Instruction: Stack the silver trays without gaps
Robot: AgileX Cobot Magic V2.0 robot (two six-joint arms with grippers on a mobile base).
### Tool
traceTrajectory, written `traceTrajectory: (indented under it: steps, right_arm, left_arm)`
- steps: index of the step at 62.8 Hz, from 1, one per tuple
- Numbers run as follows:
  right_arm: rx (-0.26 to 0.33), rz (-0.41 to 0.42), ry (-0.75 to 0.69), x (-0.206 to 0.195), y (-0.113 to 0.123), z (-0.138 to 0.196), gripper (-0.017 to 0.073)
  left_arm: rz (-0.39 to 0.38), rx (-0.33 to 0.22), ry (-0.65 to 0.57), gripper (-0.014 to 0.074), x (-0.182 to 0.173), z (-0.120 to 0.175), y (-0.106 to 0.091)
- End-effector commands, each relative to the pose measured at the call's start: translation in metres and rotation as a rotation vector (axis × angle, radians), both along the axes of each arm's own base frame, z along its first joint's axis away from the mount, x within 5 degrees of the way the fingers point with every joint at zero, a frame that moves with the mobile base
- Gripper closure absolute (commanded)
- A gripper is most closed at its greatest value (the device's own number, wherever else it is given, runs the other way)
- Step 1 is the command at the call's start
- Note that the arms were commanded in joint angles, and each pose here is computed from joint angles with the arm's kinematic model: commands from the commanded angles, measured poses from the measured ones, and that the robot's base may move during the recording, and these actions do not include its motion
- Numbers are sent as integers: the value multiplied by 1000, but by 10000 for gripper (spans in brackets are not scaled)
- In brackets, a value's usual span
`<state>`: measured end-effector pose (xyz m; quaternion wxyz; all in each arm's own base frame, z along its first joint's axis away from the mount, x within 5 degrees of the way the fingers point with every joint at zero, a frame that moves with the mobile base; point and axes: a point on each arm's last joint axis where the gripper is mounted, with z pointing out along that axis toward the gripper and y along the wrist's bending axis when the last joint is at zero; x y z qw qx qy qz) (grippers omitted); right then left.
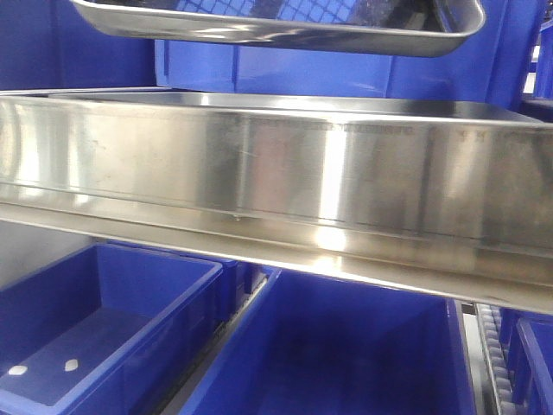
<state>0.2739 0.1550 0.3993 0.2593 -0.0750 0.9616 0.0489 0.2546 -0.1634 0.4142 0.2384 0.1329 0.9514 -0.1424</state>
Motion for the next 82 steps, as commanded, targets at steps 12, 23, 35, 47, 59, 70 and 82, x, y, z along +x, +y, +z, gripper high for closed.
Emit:
traceTrajectory:
  steps: [12, 23, 35, 47, 59, 70, 82]
  right_arm:
    - [46, 28, -103, -7, -4, 23, 498]
    - [46, 28, -103, -7, -4, 23, 498]
    - [46, 28, -103, -7, -4, 23, 498]
    - [49, 28, -100, -7, -4, 23, 498]
    - [117, -100, -57, -8, -7, 22, 498]
    - [161, -175, -47, -6, -8, 21, 498]
    - [125, -219, 28, 4, -6, 6, 498]
  left_arm:
    - [-34, -55, -15, 641, -16, 20, 3]
    - [-34, -55, -15, 641, -16, 20, 3]
    - [-34, -57, -18, 641, -16, 20, 3]
    - [-34, -83, -47, 641, -14, 23, 1]
    - [-96, -44, -122, 641, 3, 24, -3]
    - [-71, -28, -124, 641, 37, 17, -10]
    - [-89, 56, -93, 641, 69, -13, -21]
